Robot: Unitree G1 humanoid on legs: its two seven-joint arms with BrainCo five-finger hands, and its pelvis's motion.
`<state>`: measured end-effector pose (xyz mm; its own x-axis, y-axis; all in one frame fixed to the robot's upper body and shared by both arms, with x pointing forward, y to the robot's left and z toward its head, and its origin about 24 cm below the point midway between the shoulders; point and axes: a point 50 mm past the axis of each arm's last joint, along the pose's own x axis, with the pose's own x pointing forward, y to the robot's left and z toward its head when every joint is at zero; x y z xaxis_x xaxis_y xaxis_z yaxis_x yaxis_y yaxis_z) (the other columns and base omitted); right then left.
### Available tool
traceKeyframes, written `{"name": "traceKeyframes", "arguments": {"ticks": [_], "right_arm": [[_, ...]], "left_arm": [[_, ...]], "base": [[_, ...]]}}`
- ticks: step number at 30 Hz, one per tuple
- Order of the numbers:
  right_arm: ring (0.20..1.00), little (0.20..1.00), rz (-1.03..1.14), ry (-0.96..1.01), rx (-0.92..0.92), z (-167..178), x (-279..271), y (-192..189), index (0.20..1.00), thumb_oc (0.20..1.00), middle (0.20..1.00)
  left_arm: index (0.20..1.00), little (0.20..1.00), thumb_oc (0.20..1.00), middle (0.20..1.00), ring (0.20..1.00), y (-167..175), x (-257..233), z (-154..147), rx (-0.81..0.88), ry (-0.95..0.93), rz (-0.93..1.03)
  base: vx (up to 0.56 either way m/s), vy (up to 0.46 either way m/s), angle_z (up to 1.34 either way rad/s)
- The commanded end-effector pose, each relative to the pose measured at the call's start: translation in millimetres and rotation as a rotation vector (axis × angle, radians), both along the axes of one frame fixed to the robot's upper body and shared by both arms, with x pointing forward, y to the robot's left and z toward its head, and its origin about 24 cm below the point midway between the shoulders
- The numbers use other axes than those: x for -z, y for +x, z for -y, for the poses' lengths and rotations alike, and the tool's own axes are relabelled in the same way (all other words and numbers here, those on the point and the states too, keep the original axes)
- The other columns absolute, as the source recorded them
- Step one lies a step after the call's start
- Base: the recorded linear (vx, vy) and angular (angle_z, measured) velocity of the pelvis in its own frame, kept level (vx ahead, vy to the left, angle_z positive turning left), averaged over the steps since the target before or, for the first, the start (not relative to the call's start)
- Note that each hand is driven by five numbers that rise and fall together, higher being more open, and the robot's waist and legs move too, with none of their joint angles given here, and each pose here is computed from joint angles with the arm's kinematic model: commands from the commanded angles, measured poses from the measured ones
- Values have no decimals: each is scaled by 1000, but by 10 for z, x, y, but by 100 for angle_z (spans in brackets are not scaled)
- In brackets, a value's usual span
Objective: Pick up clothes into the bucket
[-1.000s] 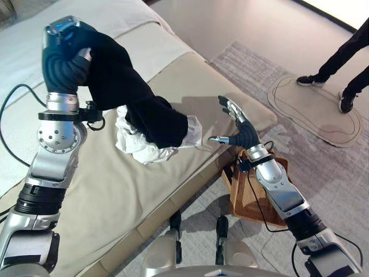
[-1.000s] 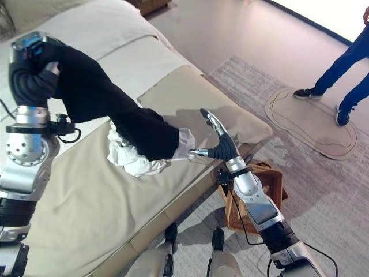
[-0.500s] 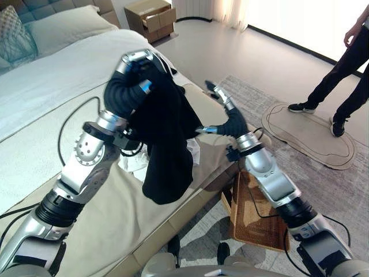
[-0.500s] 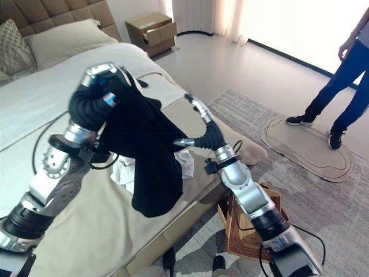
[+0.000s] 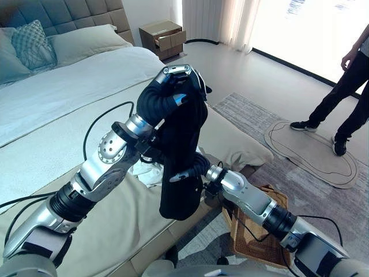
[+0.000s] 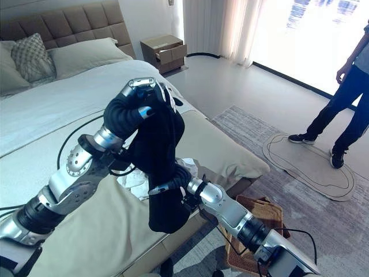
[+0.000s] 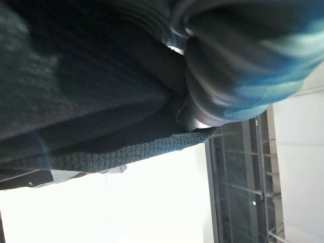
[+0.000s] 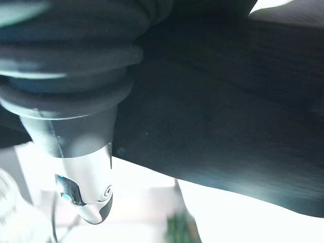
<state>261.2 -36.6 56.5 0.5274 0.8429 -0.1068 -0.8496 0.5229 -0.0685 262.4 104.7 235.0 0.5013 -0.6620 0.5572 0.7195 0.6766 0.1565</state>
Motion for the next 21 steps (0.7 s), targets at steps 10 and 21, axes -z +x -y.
{"name": "traceKeyframes", "arguments": {"ticks": [10,21], "right_arm": [[200,200,114,57,0,146,-329,138,200,200,200],[200,200,355,190,585,1242,-776,356,200,200,200]], "left_arm": [[200,200,200,200,200,3,-489,-84,-17,-173,186],[200,200,200,200,200,32,-179,-500,-192,-297,69]], "base": [[5,0,6],[14,2,-2]]}}
